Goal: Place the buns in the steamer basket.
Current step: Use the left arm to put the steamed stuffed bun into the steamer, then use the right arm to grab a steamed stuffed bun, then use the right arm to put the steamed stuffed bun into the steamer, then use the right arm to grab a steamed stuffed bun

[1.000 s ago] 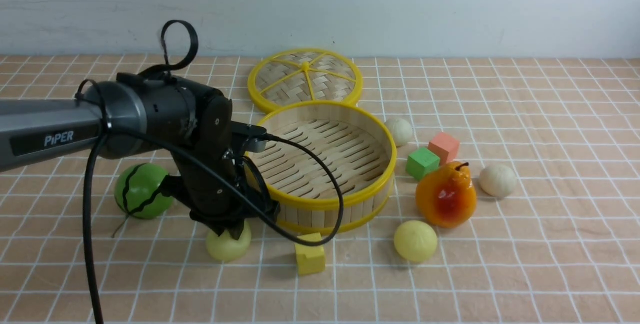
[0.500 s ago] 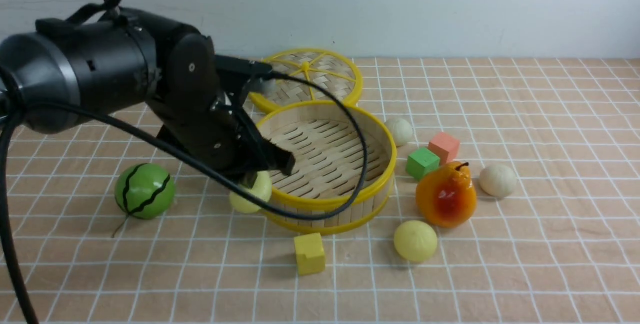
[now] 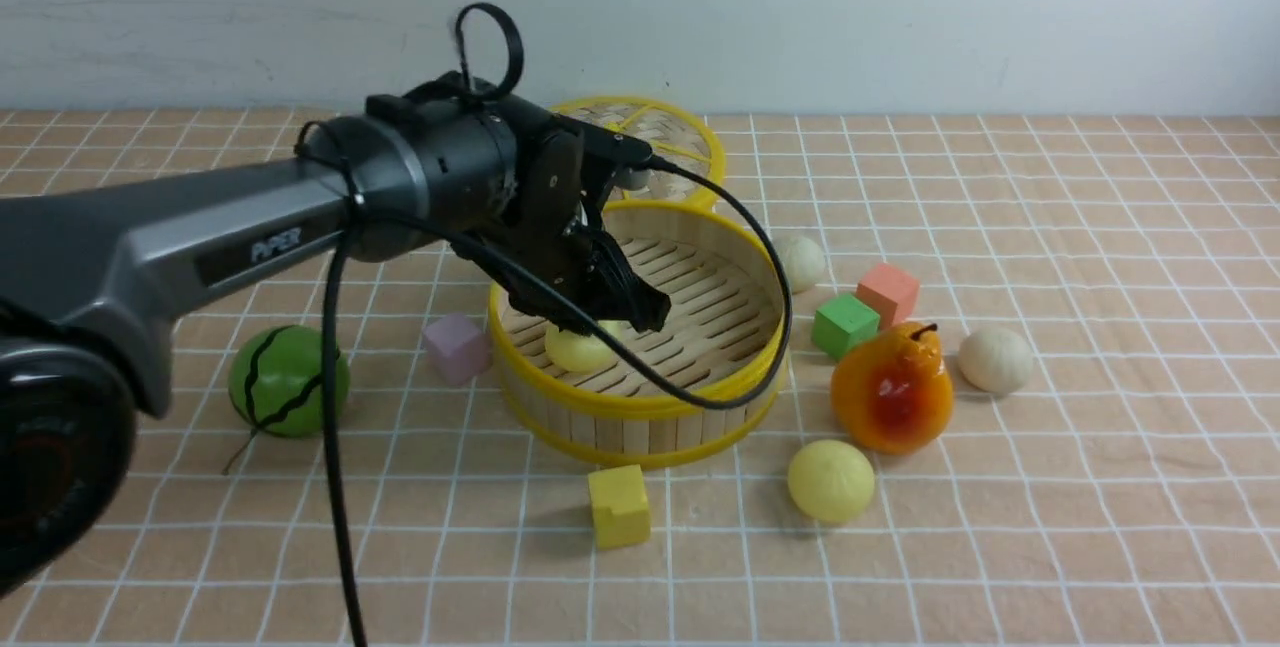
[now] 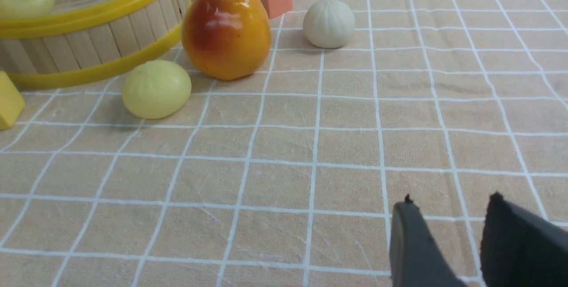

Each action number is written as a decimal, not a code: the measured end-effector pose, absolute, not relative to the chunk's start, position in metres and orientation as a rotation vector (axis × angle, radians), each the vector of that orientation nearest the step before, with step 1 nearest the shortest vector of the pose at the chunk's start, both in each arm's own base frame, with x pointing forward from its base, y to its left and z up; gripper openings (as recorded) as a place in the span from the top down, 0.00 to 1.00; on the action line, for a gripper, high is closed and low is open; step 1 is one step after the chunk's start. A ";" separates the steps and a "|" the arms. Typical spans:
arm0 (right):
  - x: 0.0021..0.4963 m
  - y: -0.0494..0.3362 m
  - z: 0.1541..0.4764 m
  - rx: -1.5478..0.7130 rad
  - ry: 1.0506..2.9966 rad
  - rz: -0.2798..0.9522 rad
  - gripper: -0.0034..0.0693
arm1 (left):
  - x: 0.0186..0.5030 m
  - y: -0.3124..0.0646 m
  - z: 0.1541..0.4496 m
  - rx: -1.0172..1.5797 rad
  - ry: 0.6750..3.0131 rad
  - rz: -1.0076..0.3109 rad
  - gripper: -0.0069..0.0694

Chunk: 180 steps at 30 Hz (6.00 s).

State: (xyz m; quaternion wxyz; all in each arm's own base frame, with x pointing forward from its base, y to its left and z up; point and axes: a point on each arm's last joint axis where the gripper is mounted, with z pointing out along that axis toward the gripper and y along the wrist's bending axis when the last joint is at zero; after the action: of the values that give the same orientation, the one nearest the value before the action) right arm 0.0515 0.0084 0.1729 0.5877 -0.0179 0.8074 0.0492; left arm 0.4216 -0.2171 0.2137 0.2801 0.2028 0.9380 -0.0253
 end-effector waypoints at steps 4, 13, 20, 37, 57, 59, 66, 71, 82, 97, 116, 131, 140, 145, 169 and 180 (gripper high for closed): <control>0.052 0.008 0.173 -0.042 1.881 0.115 0.62 | 0.424 -0.218 0.225 0.512 2.524 -0.069 0.51; 0.052 0.008 0.173 -0.042 1.881 0.115 0.62 | 0.382 -0.204 0.319 0.420 2.539 -0.154 0.42; 0.052 0.008 0.173 -0.041 1.881 0.116 0.62 | 0.246 -0.168 0.424 0.532 2.258 -0.461 0.93; 0.052 0.009 0.174 -0.023 1.866 0.132 0.62 | 0.086 -0.059 0.278 0.255 1.694 -0.680 0.93; 0.104 0.039 0.287 0.064 2.240 0.633 0.95 | 0.084 -0.056 0.249 0.162 1.756 -0.736 0.93; 0.140 0.040 0.296 0.016 2.397 0.601 0.97 | 0.084 -0.056 0.249 0.161 1.757 -0.737 0.93; 0.241 0.072 0.291 -0.204 2.682 0.569 0.95 | 0.084 -0.056 0.248 0.163 1.765 -0.738 0.93; 0.288 0.126 0.282 -0.438 2.746 0.389 0.95 | 0.084 -0.056 0.248 0.163 1.765 -0.738 0.93; 0.323 0.178 0.236 -0.527 2.796 0.230 0.78 | 0.084 -0.056 0.248 0.163 1.765 -0.738 0.92; 0.346 0.188 0.199 -0.504 2.740 0.215 0.57 | 0.084 -0.056 0.248 0.163 1.765 -0.738 0.90; 0.350 0.185 0.186 -0.532 2.758 0.131 0.95 | 0.084 -0.056 0.248 0.163 1.765 -0.738 0.88; 0.336 0.203 0.298 -0.541 2.400 0.361 0.96 | 0.084 -0.056 0.248 0.163 1.765 -0.738 0.86; 0.386 0.232 0.253 -0.540 2.358 0.365 0.93 | 0.084 -0.056 0.248 0.163 1.765 -0.738 0.85; 0.402 0.239 0.206 -0.558 2.412 0.329 0.77 | 0.084 -0.056 0.248 0.163 1.765 -0.738 0.84; 0.379 0.084 0.295 -0.228 2.679 -0.130 0.61 | 0.084 -0.056 0.248 0.163 1.766 -0.738 0.81; 0.417 0.048 0.223 0.000 2.729 0.155 0.57 | 0.084 -0.056 0.248 0.163 1.766 -0.738 0.80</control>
State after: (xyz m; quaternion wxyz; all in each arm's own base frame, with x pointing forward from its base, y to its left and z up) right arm 0.4166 0.0481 0.2234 0.2027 0.0000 0.9777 0.0554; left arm 0.0835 -0.0564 0.2484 0.5733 0.0694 0.7532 -0.3150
